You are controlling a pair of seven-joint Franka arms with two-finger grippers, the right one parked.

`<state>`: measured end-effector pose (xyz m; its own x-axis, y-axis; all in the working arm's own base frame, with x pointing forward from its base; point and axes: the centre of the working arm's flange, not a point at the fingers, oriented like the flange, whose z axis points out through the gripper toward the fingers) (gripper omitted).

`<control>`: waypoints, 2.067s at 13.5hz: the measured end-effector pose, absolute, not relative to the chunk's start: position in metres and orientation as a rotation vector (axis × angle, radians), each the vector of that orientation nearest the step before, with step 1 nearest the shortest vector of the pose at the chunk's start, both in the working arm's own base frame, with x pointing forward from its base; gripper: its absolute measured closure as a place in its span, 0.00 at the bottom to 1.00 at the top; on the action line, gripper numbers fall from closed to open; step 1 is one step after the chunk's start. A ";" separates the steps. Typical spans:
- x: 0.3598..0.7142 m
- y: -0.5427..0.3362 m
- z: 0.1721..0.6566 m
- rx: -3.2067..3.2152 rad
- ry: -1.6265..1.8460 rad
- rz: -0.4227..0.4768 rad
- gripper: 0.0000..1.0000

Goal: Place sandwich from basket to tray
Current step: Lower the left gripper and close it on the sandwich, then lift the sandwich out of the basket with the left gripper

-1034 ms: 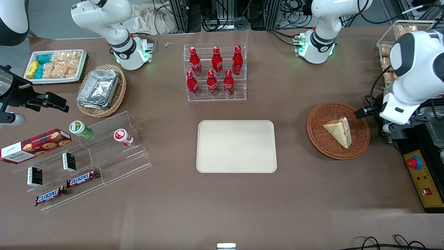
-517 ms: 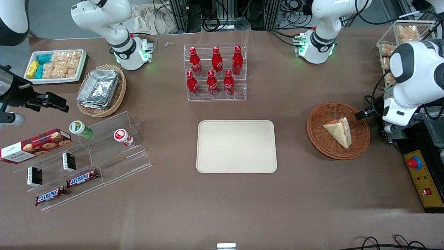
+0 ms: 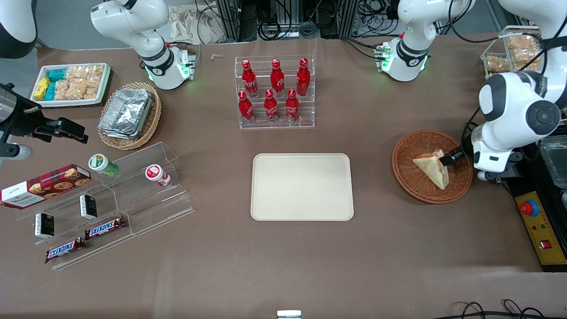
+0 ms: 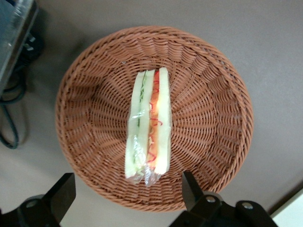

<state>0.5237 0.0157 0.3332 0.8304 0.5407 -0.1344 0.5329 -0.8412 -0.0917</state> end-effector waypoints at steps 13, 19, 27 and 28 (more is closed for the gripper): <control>0.513 0.016 0.259 -2.953 -0.902 0.289 0.00; 0.513 0.016 0.239 -2.955 -0.903 0.308 0.15; 0.538 0.011 0.275 -2.941 -0.894 0.343 0.68; 0.542 0.009 0.287 -2.934 -0.887 0.361 0.68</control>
